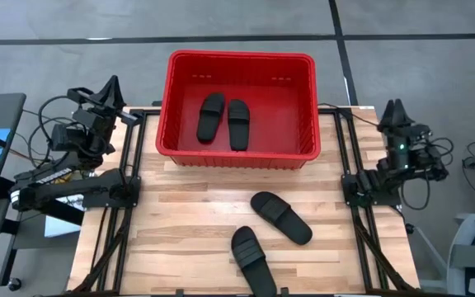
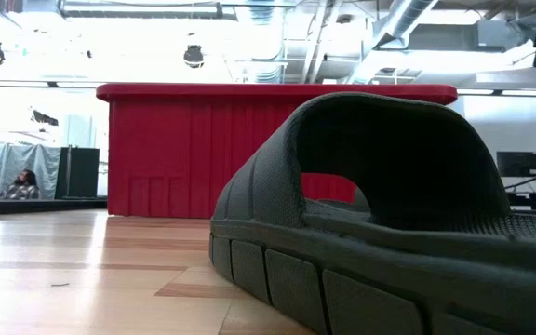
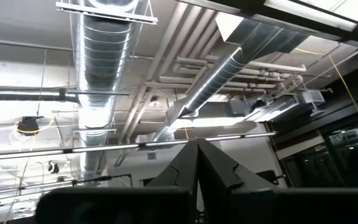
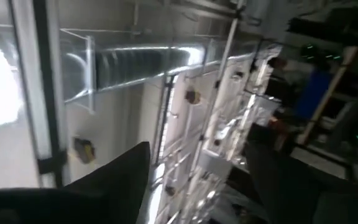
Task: Pick and place slides into bin
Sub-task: Adjust the slippers in the organizer bin
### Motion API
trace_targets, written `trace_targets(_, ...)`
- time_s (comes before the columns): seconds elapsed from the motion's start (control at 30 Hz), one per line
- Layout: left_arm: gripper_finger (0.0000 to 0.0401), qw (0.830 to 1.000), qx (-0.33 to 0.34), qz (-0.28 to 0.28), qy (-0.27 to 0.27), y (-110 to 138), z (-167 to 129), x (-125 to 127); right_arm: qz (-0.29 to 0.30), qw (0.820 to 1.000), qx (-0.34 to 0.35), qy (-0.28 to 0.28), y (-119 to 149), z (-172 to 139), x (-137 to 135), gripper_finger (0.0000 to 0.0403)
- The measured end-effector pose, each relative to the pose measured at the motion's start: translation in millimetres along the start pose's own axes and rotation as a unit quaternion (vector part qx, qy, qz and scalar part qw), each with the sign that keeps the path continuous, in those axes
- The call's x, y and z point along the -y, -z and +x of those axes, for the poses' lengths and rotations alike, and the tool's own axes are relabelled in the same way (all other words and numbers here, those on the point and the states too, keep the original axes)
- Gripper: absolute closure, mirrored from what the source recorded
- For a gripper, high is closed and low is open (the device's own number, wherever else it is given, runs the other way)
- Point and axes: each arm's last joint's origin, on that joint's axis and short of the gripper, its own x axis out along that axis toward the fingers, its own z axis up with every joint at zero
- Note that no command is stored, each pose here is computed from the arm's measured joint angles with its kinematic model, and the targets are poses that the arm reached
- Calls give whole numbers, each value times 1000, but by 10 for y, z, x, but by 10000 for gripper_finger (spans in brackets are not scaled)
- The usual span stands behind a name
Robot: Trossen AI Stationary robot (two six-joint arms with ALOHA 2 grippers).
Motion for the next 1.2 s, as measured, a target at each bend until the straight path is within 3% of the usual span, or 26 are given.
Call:
trace_targets(0.17,401,1000,0,-23,0,0,0,0,-40,995,-17,86,-68,36,5,143)
trace_targets(0.37,401,1000,0,-29,0,0,0,0,-56,993,-2,103,-124,45,-2,143)
trace_targets(0.47,401,1000,0,-26,0,0,0,0,-60,996,26,54,-138,50,-40,143)
trace_targets(0.6,401,1000,-1,-25,-2,1,0,-1,-108,990,35,-85,-60,60,-155,147)
trace_targets(0.73,401,1000,-2,-25,-3,1,0,-2,-173,966,-3,-194,75,117,-351,202)
trace_targets(0.9,401,1000,-3,-12,-3,1,0,-2,-260,932,-17,-252,184,302,-704,368)
trace_targets(0.93,401,1000,-3,-11,-3,2,0,-2,-287,923,-29,-256,211,351,-784,383)
trace_targets(1.07,401,1000,-20,-8,-11,21,-1,2,-366,894,-98,-240,348,587,-1144,395)
trace_targets(1.2,401,999,-45,-7,-16,56,-2,14,-460,846,-171,-210,549,836,-1526,399)
